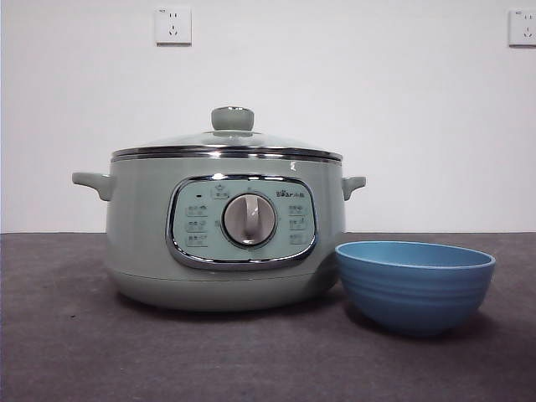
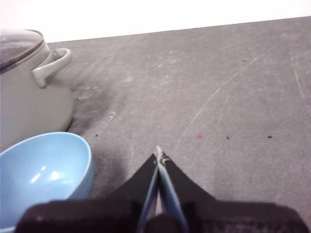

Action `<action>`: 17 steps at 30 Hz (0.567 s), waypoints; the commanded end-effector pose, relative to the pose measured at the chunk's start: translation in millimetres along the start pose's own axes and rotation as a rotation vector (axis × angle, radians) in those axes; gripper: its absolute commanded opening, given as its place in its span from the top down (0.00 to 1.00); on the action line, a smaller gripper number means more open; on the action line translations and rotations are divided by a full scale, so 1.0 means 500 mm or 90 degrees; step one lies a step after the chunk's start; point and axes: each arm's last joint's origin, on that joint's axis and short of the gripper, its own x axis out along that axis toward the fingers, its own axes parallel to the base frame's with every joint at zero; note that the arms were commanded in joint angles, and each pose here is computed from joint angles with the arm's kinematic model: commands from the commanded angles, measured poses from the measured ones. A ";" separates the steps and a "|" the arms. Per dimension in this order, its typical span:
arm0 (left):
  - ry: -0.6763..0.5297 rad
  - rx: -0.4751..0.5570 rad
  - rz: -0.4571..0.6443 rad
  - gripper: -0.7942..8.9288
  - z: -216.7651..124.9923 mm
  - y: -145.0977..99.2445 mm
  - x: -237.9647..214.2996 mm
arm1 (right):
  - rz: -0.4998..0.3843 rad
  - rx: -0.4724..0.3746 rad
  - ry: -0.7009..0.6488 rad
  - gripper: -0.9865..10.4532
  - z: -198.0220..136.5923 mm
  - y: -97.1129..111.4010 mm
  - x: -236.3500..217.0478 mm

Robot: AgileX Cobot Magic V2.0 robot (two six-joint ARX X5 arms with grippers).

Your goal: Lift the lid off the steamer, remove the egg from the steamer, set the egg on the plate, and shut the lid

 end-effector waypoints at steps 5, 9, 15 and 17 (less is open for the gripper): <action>-0.011 -0.051 -0.071 0.92 0.013 -0.007 -0.004 | 0.006 0.113 -0.010 0.92 0.000 0.000 0.002; -0.035 -0.073 -0.090 0.92 0.044 -0.010 -0.017 | 0.046 0.136 -0.034 0.92 0.020 0.006 -0.005; -0.058 -0.088 -0.144 0.92 0.105 -0.019 -0.045 | 0.081 0.134 -0.061 0.92 0.076 0.016 -0.024; -0.052 -0.089 -0.168 0.92 0.127 -0.022 -0.054 | 0.101 0.132 -0.059 0.92 0.101 0.020 -0.030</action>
